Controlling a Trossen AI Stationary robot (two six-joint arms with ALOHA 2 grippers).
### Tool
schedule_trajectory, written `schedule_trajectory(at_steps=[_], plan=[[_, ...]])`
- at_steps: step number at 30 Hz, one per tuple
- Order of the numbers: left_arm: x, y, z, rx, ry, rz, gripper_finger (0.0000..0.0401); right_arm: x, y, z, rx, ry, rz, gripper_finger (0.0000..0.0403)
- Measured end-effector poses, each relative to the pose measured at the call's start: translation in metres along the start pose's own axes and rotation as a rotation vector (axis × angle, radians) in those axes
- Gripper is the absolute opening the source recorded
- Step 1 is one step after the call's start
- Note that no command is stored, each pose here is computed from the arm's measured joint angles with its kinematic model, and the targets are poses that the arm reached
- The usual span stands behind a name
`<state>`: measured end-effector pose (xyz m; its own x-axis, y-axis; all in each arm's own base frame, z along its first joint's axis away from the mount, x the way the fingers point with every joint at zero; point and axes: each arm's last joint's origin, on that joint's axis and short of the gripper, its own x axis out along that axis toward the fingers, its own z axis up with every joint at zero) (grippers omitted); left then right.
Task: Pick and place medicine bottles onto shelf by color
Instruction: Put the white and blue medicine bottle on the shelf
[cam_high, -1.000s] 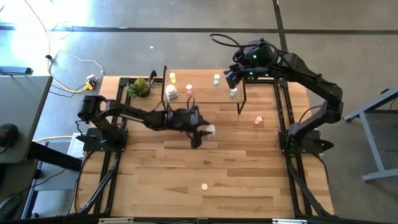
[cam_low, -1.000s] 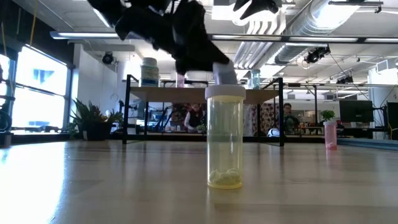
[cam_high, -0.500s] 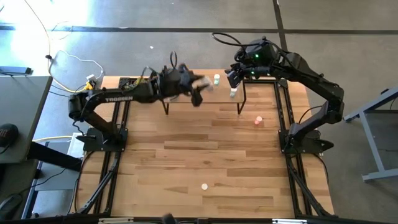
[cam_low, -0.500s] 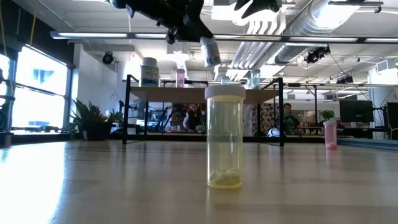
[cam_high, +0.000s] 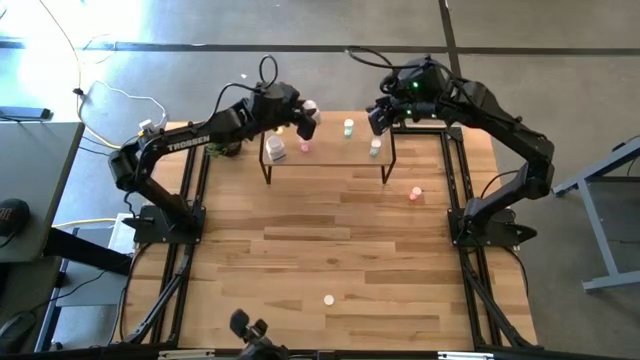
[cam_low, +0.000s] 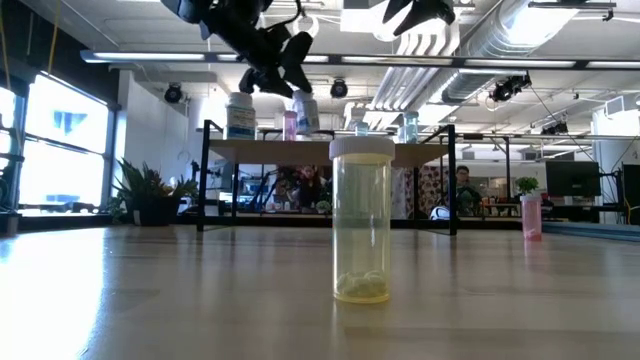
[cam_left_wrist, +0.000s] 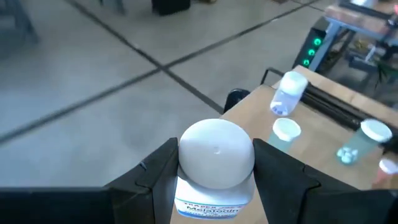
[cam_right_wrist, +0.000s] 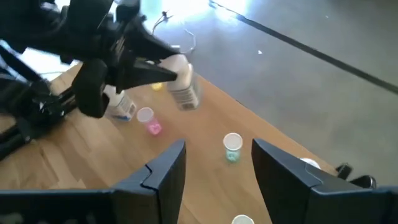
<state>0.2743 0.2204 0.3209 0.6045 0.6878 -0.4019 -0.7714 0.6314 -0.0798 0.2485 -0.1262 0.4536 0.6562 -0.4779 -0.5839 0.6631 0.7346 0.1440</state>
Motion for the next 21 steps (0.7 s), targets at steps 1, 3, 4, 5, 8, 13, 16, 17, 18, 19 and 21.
schedule_trajectory(at_steps=[1,3,4,5,8,13,16,17,18,19,21], plan=[[0.002,0.000,-0.001,-0.031,0.006,0.006,0.0167,0.000,-0.001,0.000,0.019,0.001,-0.008,0.0174],[0.003,0.000,-0.003,-0.084,0.013,0.028,0.0167,0.000,-0.003,0.000,0.055,0.002,-0.018,0.0174],[0.002,-0.001,-0.003,-0.098,0.008,0.039,0.0167,0.000,-0.004,0.000,0.070,0.001,-0.021,0.0174],[0.002,-0.002,-0.003,-0.109,0.003,0.055,0.0167,0.000,-0.004,0.000,0.090,0.000,-0.022,0.0174],[0.003,-0.006,-0.008,-0.097,0.024,0.113,0.0167,0.000,-0.004,0.000,0.123,0.000,-0.023,0.0174],[0.003,-0.006,-0.017,-0.070,0.095,0.164,0.0167,0.000,-0.004,0.000,0.147,0.000,-0.022,0.0174],[0.004,-0.005,-0.019,-0.032,0.107,0.204,0.0167,0.000,-0.004,0.000,0.149,0.000,-0.022,0.0174],[0.003,-0.006,-0.018,-0.021,0.095,0.214,0.0167,0.000,-0.003,0.000,0.155,0.001,-0.022,0.0174],[0.003,-0.006,-0.017,-0.013,0.091,0.220,0.0167,0.000,-0.003,0.000,0.162,0.006,-0.022,0.0174],[0.003,-0.006,-0.017,-0.011,0.090,0.220,0.0168,0.000,-0.003,-0.001,0.168,0.015,-0.018,0.0174],[0.003,-0.007,-0.017,-0.010,0.094,0.209,0.0168,0.000,-0.001,-0.004,0.171,0.041,-0.014,0.0174]])
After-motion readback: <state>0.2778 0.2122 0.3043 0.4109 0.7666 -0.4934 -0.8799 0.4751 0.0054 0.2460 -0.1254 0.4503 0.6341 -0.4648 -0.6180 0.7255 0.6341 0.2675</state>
